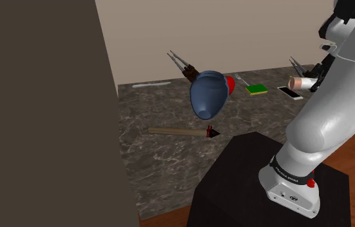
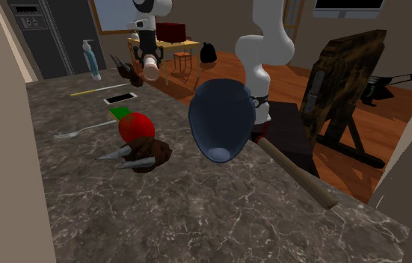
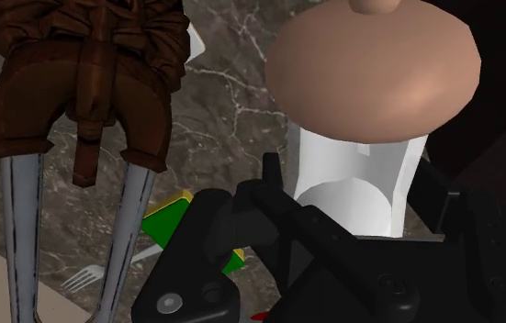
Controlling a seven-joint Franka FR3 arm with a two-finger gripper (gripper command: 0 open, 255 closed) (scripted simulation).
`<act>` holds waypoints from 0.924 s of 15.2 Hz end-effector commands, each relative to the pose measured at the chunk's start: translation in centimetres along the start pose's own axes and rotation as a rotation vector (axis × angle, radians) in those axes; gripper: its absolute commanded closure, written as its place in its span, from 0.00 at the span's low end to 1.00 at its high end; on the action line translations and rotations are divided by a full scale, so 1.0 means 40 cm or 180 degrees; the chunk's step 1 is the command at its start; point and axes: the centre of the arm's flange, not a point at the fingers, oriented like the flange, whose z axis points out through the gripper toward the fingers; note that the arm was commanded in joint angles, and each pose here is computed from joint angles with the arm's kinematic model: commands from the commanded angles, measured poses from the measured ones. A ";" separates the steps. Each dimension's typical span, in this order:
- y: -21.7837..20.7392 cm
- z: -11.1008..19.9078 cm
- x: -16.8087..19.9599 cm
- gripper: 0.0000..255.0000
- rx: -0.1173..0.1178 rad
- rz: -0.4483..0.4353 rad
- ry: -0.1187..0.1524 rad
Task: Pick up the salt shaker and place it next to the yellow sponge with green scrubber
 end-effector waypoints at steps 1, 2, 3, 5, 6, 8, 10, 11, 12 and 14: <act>0.001 -0.027 0.005 1.00 0.0002 0.0002 -0.0002; 0.002 -0.040 0.008 1.00 0.0002 0.0002 -0.0002; 0.002 -0.042 0.008 1.00 0.0002 0.0002 -0.0002; 0.026 -0.030 0.068 1.00 0.0002 0.0002 -0.0002; 0.038 -0.025 0.099 1.00 0.0002 0.0002 -0.0002; 0.062 -0.014 0.159 1.00 0.0002 0.0002 -0.0002; 0.086 -0.003 0.219 1.00 0.0002 0.0002 -0.0002; 0.099 0.003 0.250 1.00 0.0002 0.0002 -0.0002; 0.111 0.009 0.280 1.00 0.0002 0.0002 -0.0002; 0.135 0.020 0.340 1.00 0.0002 0.0002 -0.0002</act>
